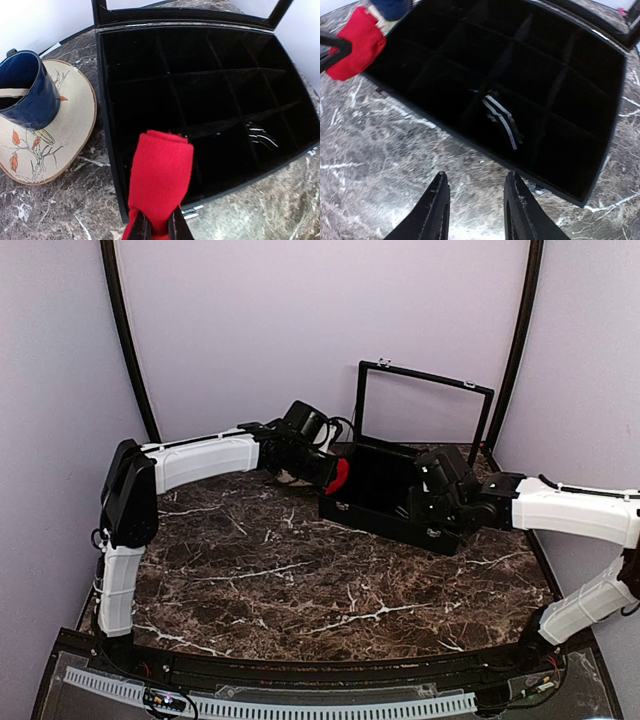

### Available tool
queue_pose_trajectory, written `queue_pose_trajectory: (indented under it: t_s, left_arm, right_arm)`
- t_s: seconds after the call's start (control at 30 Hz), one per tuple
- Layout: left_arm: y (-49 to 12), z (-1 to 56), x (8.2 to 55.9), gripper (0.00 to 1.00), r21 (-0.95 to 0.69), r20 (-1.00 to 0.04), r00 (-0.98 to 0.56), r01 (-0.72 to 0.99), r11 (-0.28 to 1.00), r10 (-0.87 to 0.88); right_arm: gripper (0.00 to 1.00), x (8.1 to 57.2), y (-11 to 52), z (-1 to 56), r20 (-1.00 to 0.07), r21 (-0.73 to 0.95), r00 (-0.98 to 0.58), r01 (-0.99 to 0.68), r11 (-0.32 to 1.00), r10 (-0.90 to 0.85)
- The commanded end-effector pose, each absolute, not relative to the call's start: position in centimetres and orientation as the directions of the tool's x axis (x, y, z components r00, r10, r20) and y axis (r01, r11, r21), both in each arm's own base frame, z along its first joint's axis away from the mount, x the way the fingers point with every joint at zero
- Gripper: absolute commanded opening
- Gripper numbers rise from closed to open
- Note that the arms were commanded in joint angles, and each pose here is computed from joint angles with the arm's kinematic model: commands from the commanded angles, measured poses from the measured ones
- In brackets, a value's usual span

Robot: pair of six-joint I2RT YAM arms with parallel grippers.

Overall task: Roll the socks
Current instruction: Move the storage box to the center of the board.

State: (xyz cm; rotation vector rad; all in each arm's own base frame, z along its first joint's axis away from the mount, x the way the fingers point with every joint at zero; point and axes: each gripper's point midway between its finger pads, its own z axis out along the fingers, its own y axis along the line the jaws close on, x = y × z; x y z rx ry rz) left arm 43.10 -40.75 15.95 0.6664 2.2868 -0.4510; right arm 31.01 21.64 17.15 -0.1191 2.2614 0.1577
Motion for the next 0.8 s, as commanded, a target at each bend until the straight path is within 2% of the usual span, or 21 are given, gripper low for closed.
queue_pose_trajectory:
  t_s: [0.0, 0.23, 0.77]
  left_arm:
    - [-39.9, 16.7, 44.9, 0.00, -0.054, -0.733, -0.593, 0.540, 0.840, 0.334]
    - [-40.5, 15.1, 46.3, 0.00, 0.018, -0.749, -0.549, 0.541, 0.841, 0.370]
    - [-42.9, 11.8, 46.1, 0.00, 0.012, -0.732, -0.546, 0.587, 0.810, 0.407]
  right_arm:
    - [0.35, 32.3, 19.4, 17.8, -0.804, 0.059, -0.595, -0.041, 0.997, 0.023]
    - [0.34, 32.9, 19.8, 16.7, -0.791, 0.055, -0.612, -0.061, 0.997, 0.006]
    - [0.35, 35.5, 19.7, 14.8, -0.765, -0.015, -0.642, -0.066, 0.998, -0.054]
